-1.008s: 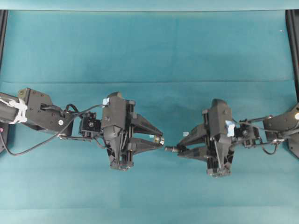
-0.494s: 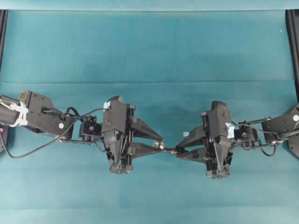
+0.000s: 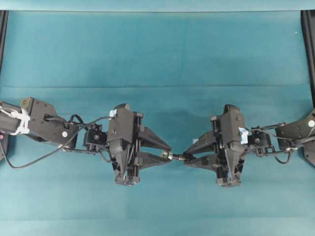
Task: Insert the washer onto the shaft with both hands.
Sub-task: 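Bring the washer toward the shaft tip, aligning the hole, then push the washer with the left gripper onto the shaft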
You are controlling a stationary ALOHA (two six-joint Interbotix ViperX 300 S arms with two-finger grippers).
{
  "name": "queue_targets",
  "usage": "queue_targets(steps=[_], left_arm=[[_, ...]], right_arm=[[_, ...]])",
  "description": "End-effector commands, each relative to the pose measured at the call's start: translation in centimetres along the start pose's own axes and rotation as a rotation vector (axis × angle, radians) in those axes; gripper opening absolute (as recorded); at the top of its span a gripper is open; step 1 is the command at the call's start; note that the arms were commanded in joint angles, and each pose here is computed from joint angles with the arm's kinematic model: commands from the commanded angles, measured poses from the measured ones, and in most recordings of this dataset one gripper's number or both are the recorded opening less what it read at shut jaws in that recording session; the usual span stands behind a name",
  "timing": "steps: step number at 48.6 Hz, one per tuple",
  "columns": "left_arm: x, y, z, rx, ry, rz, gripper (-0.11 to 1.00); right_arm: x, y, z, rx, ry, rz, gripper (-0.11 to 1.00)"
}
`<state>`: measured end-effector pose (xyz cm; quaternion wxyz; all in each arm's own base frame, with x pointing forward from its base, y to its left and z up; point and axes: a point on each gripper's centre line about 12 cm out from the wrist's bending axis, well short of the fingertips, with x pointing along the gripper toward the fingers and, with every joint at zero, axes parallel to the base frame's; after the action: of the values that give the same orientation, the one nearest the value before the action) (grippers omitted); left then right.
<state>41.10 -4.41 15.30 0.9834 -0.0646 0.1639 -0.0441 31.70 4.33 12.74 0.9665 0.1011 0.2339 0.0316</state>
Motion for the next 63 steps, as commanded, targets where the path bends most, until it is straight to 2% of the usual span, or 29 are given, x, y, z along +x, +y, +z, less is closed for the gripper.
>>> queue_targets(steps=[1, 63], left_arm=[[0.2, -0.3, 0.9, 0.001, -0.03, -0.008, 0.35], [2.9, -0.2, 0.8, 0.01, 0.003, -0.002, 0.36]], right_arm=[[0.1, 0.2, 1.0, 0.012, -0.039, 0.009, 0.0], [0.5, 0.2, 1.6, 0.014, -0.064, 0.009, 0.0]])
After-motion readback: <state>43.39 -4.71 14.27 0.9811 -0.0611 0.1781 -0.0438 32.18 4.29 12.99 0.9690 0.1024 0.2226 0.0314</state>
